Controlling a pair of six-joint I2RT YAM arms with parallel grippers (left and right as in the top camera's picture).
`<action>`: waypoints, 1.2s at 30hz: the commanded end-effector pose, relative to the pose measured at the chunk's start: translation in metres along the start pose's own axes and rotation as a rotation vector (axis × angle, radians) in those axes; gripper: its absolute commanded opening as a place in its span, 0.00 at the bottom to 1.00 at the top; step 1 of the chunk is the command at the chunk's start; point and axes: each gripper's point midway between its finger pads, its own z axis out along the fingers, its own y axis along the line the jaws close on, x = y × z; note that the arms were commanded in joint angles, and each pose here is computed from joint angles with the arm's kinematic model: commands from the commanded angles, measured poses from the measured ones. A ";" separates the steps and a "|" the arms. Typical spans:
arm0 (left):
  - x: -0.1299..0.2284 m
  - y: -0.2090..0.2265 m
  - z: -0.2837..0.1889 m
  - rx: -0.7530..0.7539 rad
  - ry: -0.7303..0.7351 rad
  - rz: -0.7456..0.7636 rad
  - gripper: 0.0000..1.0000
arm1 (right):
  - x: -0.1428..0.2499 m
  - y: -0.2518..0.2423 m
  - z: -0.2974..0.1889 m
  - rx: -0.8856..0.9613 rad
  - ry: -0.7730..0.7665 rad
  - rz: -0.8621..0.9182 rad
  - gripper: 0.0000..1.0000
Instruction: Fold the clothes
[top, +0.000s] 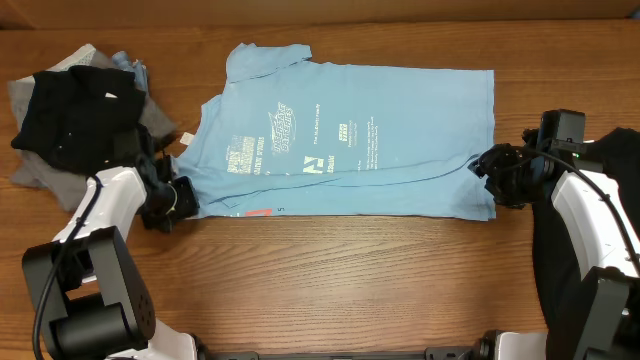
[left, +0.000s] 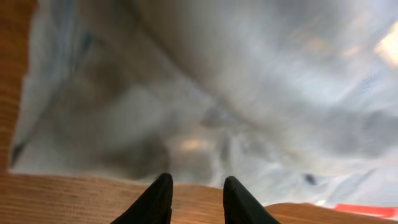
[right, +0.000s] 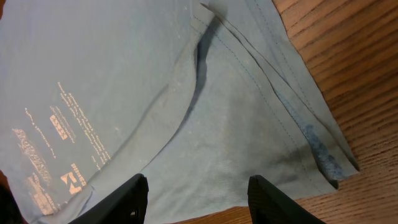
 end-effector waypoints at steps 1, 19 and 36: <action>-0.020 -0.013 -0.016 0.048 -0.050 0.019 0.31 | -0.004 0.004 -0.002 -0.004 -0.011 -0.014 0.56; -0.033 -0.006 -0.005 0.003 -0.129 0.060 0.38 | -0.004 0.004 -0.002 -0.007 -0.014 -0.016 0.56; -0.038 -0.009 0.008 0.007 -0.142 0.095 0.34 | -0.003 0.004 -0.002 -0.008 -0.008 -0.013 0.56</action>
